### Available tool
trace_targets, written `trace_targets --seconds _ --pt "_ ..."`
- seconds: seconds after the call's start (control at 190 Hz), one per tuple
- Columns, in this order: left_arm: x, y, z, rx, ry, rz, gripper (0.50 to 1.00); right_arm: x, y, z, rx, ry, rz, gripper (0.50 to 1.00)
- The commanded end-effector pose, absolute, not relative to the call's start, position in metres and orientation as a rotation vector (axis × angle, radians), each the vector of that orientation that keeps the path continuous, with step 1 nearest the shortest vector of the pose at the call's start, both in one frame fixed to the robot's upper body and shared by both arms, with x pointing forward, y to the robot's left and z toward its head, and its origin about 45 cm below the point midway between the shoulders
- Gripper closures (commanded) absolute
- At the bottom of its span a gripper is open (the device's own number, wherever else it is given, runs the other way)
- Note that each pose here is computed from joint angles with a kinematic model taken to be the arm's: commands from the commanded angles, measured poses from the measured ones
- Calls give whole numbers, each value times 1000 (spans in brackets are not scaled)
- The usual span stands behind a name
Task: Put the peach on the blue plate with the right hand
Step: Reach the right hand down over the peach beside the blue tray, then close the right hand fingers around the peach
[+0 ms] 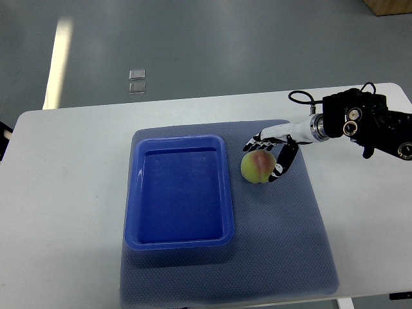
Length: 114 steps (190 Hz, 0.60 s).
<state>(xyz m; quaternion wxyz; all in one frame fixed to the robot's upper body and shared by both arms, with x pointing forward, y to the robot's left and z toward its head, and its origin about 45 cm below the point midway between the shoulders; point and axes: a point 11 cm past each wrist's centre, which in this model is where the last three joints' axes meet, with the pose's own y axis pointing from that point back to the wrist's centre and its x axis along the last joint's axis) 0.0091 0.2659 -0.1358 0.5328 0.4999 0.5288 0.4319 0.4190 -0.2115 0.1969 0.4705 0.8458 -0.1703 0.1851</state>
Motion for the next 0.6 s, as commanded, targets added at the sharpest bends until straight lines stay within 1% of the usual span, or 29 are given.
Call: trace_targets --seconds 0.0,0.084,0.158,0.179,0.184,0.195,0.2,0.247,0.253,0.258,0.263,0.268,0.274,0.279,0.289,0.295,0.3,0.305,0.316,0.321,0.326,0.332,0.337,0.342,0.389,0.405,0.511,0.516,0.595 --pt "9 266 -136 1191 1261 1028 500 417 -208 191 2085 -442 459 576" --pt "9 266 -136 1192 1261 1030 500 417 -208 189 2091 -450 460 579" --pt "9 266 -136 1191 1261 1031 500 414 -207 184 2109 -466 458 628" --pt "9 266 -136 1191 1261 1031 500 414 -207 183 2113 -466 457 646" --pt "9 266 -136 1191 1261 1031 500 413 -207 183 2116 -467 457 658" --pt "9 266 -136 1191 1261 1031 500 413 -207 183 2116 -467 457 658" --pt "9 266 -136 1191 1261 1031 500 414 -207 183 2118 -468 458 672" --pt "9 266 -136 1191 1261 1031 500 414 -207 183 2118 -468 458 673" --pt "9 266 -136 1192 1261 1032 500 414 -207 184 2121 -477 464 756" --pt "9 266 -136 1192 1261 1032 500 414 -207 184 2121 -477 465 756" --pt "9 266 -136 1192 1261 1032 500 414 -207 184 2121 -478 465 775" --pt "9 266 -136 1192 1261 1032 500 414 -207 184 2121 -478 465 775" --pt "9 266 -136 1191 1261 1031 500 415 -207 184 2122 -480 467 789" --pt "9 266 -136 1191 1261 1031 500 415 -207 184 2122 -480 467 789" --pt "9 266 -136 1191 1261 1031 500 415 -207 185 2122 -480 469 807" --pt "9 266 -136 1191 1261 1031 500 415 -208 185 2120 -480 468 826" --pt "9 266 -136 1191 1261 1031 500 415 -208 185 2120 -480 468 826" --pt "9 266 -136 1191 1261 1031 500 415 -208 185 2120 -480 468 846" --pt "9 266 -136 1191 1261 1031 500 415 -208 185 2120 -480 468 846" --pt "10 266 -136 1191 1260 1033 500 415 -208 185 2120 -480 470 867" --pt "10 266 -136 1191 1260 1033 500 415 -208 185 2120 -480 470 867" --pt "9 266 -136 1192 1261 1032 500 415 -208 185 2120 -480 470 887" --pt "9 266 -136 1192 1261 1032 500 415 -208 185 2120 -480 470 887" --pt "10 266 -136 1191 1260 1033 500 415 -208 186 2119 -482 470 903" --pt "9 266 -136 1191 1261 1031 500 416 -210 187 2119 -484 471 959" --pt "10 266 -136 1191 1260 1033 500 417 -211 189 2117 -487 472 995" --pt "9 266 -136 1192 1261 1032 500 418 -213 195 2123 -489 476 1000" --pt "9 267 -136 1193 1260 1033 500 424 -216 209 2128 -507 493 1000" --pt "9 267 -136 1192 1261 1032 500 432 -219 238 2134 -505 543 1000"
